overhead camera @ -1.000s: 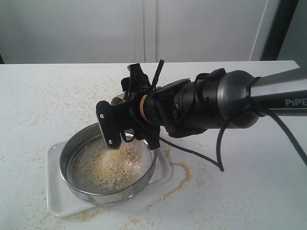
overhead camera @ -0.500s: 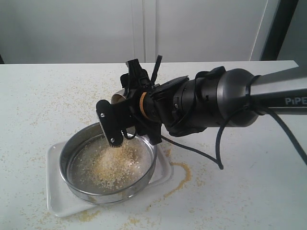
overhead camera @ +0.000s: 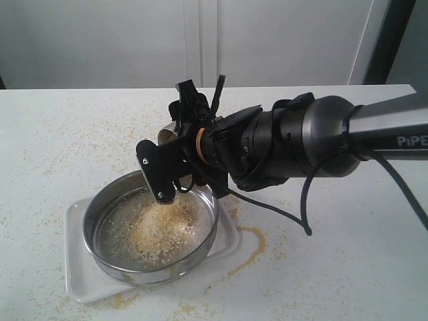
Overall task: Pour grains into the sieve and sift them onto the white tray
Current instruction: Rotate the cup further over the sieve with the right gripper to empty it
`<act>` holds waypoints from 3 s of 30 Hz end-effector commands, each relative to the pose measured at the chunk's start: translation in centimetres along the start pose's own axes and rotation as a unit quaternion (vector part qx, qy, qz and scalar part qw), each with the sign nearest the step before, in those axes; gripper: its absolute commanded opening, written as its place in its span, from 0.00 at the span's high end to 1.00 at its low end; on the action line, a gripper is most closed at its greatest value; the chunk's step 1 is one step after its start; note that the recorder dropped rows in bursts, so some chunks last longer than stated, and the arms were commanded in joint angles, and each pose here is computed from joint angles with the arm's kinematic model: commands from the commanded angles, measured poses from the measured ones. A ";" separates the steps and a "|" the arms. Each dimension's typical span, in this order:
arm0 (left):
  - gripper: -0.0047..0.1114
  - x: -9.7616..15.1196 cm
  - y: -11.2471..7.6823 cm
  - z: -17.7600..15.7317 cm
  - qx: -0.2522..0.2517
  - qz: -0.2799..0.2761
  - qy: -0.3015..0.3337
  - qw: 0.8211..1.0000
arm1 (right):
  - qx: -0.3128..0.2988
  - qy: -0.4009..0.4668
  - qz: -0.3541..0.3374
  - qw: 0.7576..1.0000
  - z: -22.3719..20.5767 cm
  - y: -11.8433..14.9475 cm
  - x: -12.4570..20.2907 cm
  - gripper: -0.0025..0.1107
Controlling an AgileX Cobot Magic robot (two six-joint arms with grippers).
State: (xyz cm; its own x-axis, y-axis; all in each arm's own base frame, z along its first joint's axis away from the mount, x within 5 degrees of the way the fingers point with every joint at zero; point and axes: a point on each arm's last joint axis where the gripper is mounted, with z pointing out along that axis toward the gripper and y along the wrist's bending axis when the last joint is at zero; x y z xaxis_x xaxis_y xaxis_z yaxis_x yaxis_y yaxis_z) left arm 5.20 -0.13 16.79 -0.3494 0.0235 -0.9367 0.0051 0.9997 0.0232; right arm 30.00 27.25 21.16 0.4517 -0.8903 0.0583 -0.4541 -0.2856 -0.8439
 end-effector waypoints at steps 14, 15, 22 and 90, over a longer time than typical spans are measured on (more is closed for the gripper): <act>0.95 0.1 0.0 0.0 0.001 -0.005 0.002 1.000 | 0.016 0.014 -0.019 1.000 -0.1 -0.7 0.3 0.98; 0.95 0.1 0.0 0.0 0.001 -0.005 0.002 1.000 | 0.016 0.013 -0.019 1.000 -0.2 -0.7 0.2 0.98; 0.95 0.1 0.0 0.0 0.001 -0.005 0.002 1.000 | 0.017 0.005 -0.028 0.999 -0.4 -0.5 -0.7 0.98; 0.95 0.1 0.0 0.0 0.001 -0.005 0.002 1.000 | -0.003 0.050 -0.136 0.989 1.4 2.2 -2.5 0.98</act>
State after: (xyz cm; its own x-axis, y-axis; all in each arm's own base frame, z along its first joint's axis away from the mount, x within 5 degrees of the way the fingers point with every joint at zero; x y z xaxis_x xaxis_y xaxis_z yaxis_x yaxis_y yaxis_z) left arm 5.20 -0.13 16.79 -0.3494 0.0235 -0.9367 0.0051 0.9997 0.0232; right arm 28.76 29.33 17.74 0.4861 -0.8175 0.3090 -0.3617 -0.5100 -0.7804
